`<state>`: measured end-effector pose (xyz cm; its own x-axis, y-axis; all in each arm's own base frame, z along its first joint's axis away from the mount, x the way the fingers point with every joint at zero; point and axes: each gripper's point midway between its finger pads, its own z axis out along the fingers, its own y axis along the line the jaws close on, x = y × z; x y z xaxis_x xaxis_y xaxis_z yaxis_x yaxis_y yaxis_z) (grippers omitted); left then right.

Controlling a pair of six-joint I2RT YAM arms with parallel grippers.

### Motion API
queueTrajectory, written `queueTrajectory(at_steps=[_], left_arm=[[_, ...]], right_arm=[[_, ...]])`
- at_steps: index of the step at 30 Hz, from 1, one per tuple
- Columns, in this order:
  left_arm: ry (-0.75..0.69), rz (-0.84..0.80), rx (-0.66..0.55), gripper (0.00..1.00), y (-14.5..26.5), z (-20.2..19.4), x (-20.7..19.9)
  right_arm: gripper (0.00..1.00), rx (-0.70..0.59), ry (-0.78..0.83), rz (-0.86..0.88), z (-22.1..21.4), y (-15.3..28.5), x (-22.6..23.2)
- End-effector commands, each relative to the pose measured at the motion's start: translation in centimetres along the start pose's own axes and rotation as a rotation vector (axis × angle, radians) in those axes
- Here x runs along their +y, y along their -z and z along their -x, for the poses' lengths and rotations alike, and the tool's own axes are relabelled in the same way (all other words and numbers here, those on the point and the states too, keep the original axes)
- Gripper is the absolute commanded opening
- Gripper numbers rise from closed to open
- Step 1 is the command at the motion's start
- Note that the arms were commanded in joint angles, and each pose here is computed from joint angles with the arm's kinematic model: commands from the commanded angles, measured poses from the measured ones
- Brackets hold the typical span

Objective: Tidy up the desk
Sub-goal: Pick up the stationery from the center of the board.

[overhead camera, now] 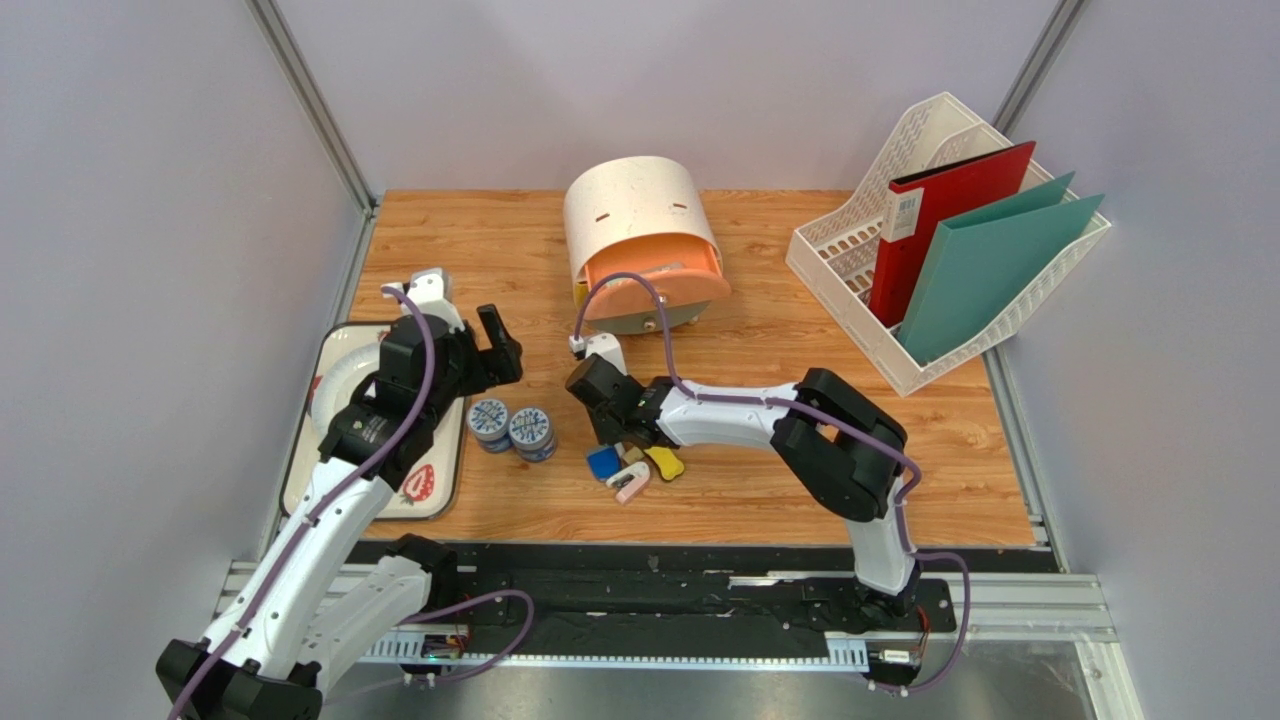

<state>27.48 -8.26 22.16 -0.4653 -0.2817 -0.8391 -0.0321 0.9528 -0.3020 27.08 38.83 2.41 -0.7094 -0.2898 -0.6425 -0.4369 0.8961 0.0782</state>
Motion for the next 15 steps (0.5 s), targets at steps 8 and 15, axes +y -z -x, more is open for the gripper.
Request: queueTrajectory(at_steps=[8,15], left_arm=[[0.026,-0.017,-0.049,0.97,0.8,1.5,-0.4],[0.031,-0.012,-0.068,0.97,1.4,2.2,-0.3]], right_arm=[[0.00,-0.120,0.037,0.002,5.7,2.9,0.9],[0.00,-0.197,0.056,0.077,8.6,6.8,1.7]])
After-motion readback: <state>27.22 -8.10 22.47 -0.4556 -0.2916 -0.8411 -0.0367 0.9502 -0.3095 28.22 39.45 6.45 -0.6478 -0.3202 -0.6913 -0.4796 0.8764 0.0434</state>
